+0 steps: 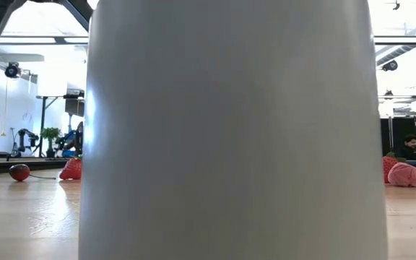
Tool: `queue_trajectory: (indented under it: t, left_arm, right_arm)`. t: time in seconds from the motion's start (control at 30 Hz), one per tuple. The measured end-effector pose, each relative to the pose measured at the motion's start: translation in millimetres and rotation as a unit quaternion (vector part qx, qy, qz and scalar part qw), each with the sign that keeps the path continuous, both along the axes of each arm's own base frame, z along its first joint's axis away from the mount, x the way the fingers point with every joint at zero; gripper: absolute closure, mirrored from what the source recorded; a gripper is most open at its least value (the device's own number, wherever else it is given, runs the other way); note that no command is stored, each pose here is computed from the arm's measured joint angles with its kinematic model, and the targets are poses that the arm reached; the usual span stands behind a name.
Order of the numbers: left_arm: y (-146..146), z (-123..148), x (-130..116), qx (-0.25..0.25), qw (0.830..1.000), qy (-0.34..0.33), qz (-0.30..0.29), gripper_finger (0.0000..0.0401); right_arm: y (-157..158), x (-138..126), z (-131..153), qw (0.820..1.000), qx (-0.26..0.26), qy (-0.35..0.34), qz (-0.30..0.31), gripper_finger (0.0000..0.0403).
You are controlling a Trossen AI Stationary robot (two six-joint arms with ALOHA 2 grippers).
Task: Pick and placing Produce into tupperware
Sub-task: Put the peach into the transparent bin
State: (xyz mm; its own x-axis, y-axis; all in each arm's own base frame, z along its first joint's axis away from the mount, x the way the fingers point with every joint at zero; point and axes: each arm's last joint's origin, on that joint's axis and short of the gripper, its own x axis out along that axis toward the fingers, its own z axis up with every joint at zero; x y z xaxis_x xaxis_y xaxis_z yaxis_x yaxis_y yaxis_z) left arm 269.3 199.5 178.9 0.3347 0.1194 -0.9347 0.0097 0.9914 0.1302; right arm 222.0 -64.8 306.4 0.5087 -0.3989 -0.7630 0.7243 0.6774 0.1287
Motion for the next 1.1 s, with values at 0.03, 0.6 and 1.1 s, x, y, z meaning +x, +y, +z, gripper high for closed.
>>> queue_trajectory:
  t: [0.03, 0.6, 1.1]
  left_arm:
    - [-4, 10, 2, 0.000, 1.000, -0.018, -0.009, 0.0354]
    - [-108, 78, 46, -0.139, 0.933, -0.217, -0.252, 0.0338]
    - [-134, 59, 97, -0.080, 0.942, -0.225, -0.236, 0.0255]
  right_arm:
    - [0, 0, 0, 1.000, 0.000, 0.000, 0.000, 0.0104]
    - [1, -1, -1, 1.000, 0.004, 0.008, 0.007, 0.0108]
    - [4, 0, -2, 0.998, 0.045, 0.001, 0.036, 0.0101]
